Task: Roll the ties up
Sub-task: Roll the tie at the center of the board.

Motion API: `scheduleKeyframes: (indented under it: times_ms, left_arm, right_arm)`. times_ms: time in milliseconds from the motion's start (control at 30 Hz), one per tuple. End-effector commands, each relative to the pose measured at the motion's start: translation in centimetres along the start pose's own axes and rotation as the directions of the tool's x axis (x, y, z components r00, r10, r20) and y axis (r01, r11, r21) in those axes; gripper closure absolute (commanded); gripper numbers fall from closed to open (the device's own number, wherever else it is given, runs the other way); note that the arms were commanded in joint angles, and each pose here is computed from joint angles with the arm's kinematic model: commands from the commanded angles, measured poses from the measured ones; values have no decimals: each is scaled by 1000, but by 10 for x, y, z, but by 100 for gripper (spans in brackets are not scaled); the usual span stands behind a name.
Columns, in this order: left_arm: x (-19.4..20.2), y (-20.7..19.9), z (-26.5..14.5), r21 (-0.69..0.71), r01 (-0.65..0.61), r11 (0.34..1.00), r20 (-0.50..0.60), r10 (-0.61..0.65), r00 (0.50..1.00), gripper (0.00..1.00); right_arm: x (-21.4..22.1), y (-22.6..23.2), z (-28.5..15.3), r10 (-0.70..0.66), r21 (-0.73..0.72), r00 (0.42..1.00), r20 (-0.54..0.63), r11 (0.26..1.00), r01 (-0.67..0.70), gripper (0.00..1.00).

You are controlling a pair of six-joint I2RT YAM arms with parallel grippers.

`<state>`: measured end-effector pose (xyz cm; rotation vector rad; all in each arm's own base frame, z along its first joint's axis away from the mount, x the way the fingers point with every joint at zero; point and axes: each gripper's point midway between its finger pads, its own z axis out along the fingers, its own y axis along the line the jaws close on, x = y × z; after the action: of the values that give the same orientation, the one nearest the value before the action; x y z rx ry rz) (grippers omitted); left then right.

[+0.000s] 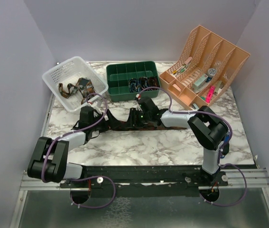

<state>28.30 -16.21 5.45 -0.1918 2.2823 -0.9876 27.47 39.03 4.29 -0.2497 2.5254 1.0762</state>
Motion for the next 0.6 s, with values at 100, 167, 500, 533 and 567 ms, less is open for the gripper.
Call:
scheduleKeyframes:
  times_ms: [100, 167, 500, 533, 567]
  left_arm:
    - [2, -4, 6, 47, -38, 998, 15, 38, 999, 19]
    - [1, -4, 7, 53, -47, 997, 22, 46, 999, 20]
    - [-1, 0, 10, 35, -61, 998, 36, 60, 998, 20]
    - [-2, 0, 10, 35, -62, 997, 35, 61, 998, 21]
    - [-1, 1, 10, 34, -63, 997, 34, 61, 998, 22]
  right_arm:
    - [-8, -4, 5, 6, 18, 1000, 2, 1000, -6, 59]
    - [-8, -4, 4, 7, 19, 1000, 4, 1000, -7, 59]
    - [-9, -9, 4, 18, 36, 1000, 3, 999, -18, 59]
    - [-9, -10, 4, 20, 36, 1000, 1, 999, -20, 59]
    - [-9, -10, 4, 21, 36, 1000, 1, 999, -21, 59]
